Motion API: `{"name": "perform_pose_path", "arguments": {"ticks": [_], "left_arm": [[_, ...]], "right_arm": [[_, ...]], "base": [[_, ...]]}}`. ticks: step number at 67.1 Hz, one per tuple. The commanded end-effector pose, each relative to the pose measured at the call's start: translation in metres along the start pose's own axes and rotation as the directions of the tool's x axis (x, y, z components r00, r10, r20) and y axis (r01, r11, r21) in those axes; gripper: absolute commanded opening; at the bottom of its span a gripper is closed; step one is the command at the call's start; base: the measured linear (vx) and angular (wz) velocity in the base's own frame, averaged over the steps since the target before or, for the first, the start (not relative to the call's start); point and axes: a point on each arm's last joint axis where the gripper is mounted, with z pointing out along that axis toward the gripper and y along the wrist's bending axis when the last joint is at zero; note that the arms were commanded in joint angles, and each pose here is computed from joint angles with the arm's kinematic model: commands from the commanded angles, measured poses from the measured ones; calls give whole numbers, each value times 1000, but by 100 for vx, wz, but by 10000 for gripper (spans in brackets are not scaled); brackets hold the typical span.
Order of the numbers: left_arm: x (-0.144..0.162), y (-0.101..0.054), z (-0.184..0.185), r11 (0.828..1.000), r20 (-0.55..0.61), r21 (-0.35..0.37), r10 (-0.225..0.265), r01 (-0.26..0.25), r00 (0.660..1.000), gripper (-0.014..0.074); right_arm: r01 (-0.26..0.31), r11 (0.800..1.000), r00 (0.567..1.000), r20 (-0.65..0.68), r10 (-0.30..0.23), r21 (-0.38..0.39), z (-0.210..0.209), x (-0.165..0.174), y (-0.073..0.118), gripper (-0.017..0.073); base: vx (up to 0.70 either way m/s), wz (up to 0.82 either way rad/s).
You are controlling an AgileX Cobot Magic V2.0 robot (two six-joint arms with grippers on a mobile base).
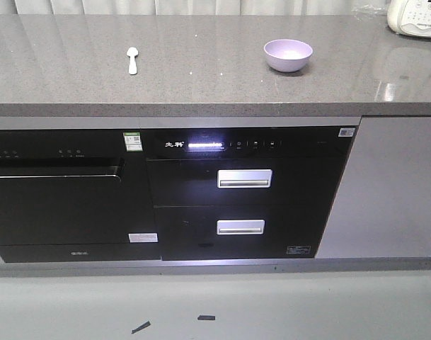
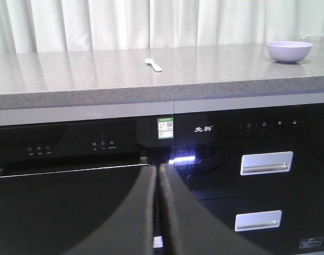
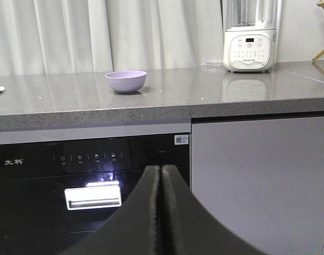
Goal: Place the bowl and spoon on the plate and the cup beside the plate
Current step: 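Continue driving forward until the spoon and bowl are within reach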
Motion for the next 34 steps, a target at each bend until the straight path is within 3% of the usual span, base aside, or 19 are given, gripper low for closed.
{"name": "perform_pose_path", "arguments": {"ticks": [1,34], "left_arm": [[-10,-1,-2,1000,95,15,-5,4,995,-6],[-10,-1,-2,1000,95,15,-5,4,995,-6]], "right_arm": [[8,1000,997,82,-7,-3,-1,-6,1,-3],[8,1000,997,82,-7,-3,-1,-6,1,-3]], "base": [[9,0],[9,2]]}}
